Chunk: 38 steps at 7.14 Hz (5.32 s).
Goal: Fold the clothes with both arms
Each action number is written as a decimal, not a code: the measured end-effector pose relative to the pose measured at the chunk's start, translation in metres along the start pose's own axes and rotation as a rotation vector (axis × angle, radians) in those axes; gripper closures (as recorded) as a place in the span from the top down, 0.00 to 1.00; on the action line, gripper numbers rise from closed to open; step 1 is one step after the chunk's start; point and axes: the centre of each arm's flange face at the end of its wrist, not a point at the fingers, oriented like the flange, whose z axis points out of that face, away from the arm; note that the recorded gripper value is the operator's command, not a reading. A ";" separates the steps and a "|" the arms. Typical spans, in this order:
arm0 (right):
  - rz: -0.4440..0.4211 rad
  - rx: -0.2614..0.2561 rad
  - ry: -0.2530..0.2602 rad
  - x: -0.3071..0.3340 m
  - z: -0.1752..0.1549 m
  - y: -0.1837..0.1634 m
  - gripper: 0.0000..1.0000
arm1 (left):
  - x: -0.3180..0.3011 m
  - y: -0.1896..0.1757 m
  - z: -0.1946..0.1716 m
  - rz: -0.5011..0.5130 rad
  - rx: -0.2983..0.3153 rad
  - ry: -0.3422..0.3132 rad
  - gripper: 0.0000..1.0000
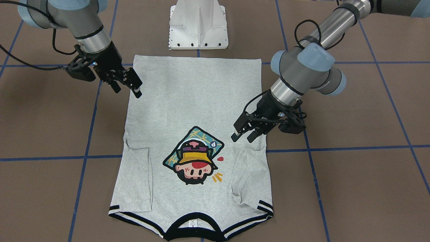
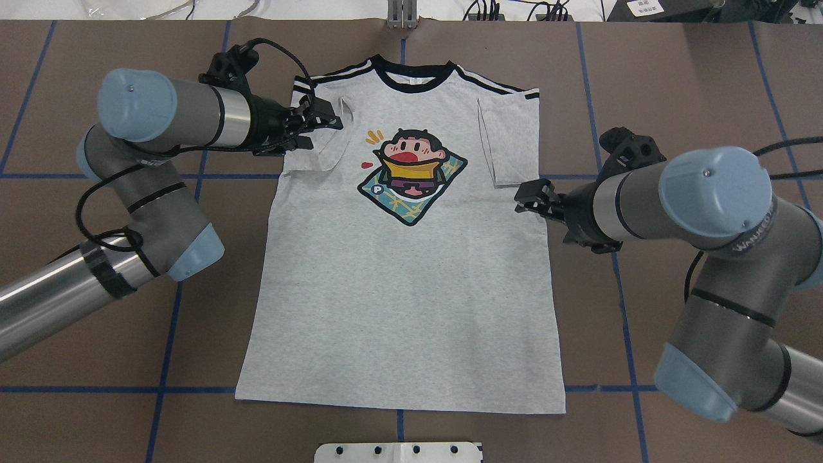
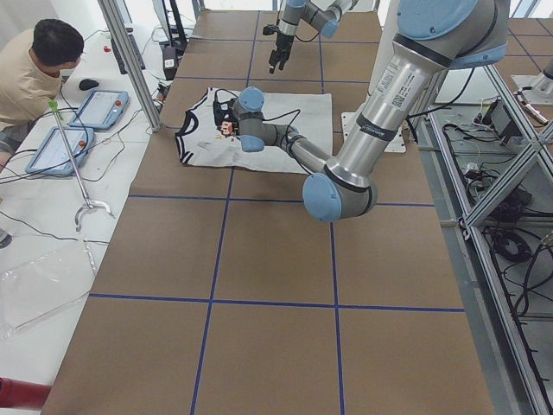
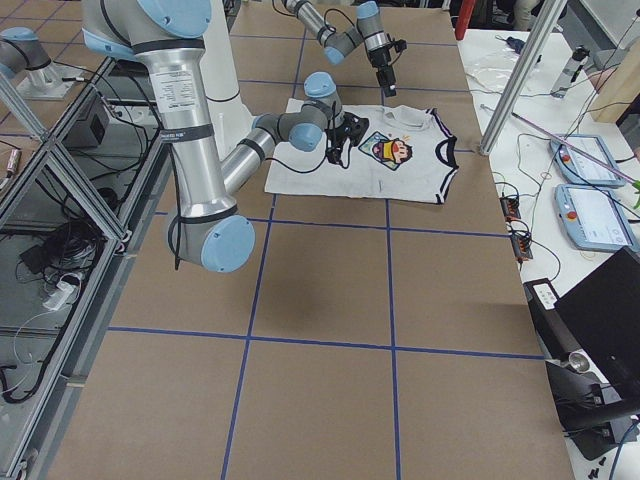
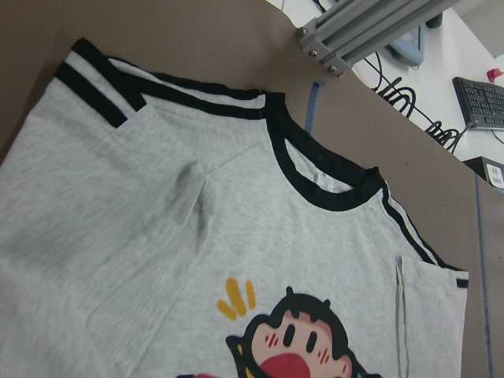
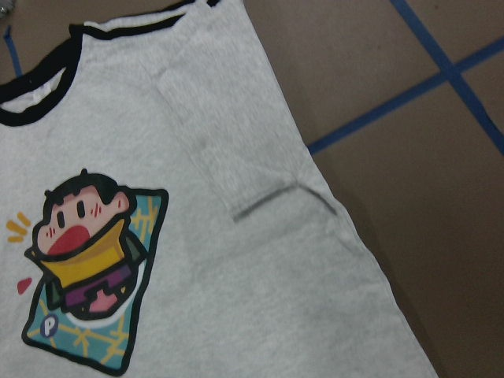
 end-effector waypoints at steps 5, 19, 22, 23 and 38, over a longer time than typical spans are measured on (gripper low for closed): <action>0.132 0.045 0.087 0.087 -0.003 0.143 0.98 | -0.002 0.026 -0.055 -0.027 -0.023 -0.027 0.77; 0.195 0.071 0.234 0.130 0.060 0.206 0.82 | -0.017 0.028 -0.058 -0.040 -0.023 -0.047 0.77; 0.186 0.052 0.258 0.137 0.063 0.215 0.75 | -0.017 0.029 -0.057 -0.039 -0.024 -0.047 0.77; 0.185 0.052 0.261 0.138 0.063 0.216 0.73 | -0.017 0.029 -0.057 -0.039 -0.024 -0.047 0.77; 0.223 0.028 0.210 0.118 0.030 0.199 0.00 | -0.107 0.231 -0.123 -0.343 -0.115 -0.190 0.74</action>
